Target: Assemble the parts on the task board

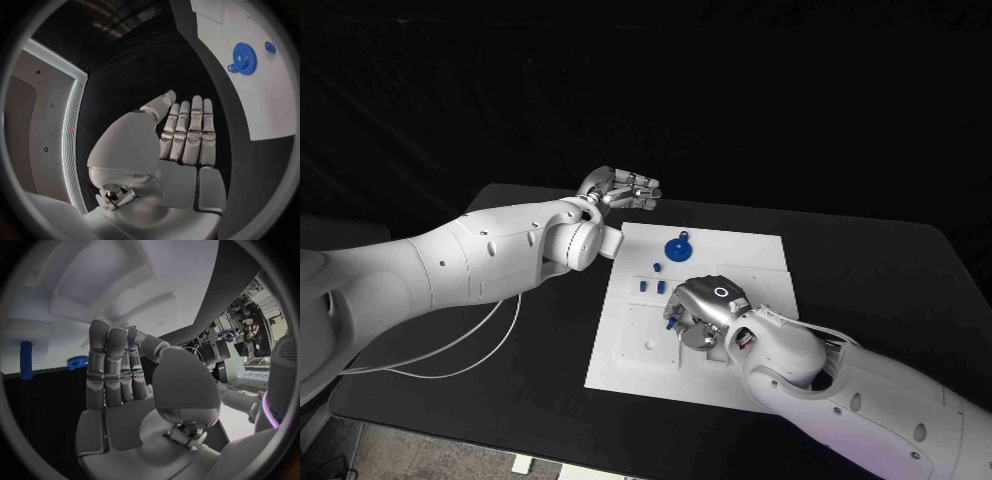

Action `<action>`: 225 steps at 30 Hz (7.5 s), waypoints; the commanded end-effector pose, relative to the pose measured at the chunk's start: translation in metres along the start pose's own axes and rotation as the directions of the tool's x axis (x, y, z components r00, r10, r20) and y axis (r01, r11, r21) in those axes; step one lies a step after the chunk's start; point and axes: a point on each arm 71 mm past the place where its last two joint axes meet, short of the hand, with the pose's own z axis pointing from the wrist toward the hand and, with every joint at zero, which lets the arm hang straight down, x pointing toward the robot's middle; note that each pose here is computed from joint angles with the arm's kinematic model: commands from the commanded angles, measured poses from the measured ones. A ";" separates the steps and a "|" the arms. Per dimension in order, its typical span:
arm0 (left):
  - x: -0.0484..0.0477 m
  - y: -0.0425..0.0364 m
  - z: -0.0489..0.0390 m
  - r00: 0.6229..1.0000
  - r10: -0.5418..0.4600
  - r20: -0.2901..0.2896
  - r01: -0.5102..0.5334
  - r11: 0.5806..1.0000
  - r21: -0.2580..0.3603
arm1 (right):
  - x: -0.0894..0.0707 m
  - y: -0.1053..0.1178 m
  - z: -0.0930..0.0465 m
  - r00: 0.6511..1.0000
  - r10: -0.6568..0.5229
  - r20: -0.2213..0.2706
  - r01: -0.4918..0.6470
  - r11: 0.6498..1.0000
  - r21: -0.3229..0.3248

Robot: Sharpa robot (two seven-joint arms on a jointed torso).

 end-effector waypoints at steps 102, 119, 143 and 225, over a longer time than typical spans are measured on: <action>-0.0031 0.0021 -0.0008 0.999 -0.009 -0.035 0.008 1.000 -0.018 | -0.057 -0.113 -0.035 0.990 0.061 -0.130 -0.027 0.968 0.250; -0.0024 0.0021 -0.0010 0.999 -0.010 -0.039 0.009 1.000 -0.020 | -0.050 -0.103 -0.028 0.992 0.063 -0.108 -0.038 0.975 0.217; -0.0026 0.0025 -0.0011 0.999 -0.010 -0.041 0.009 1.000 -0.024 | -0.047 -0.101 -0.028 0.999 0.005 -0.048 0.006 0.975 0.222; 0.0182 0.0053 0.0032 0.996 -0.013 -0.089 0.011 1.000 -0.022 | -0.009 0.045 -0.003 0.994 0.023 -0.107 -0.038 0.989 -0.145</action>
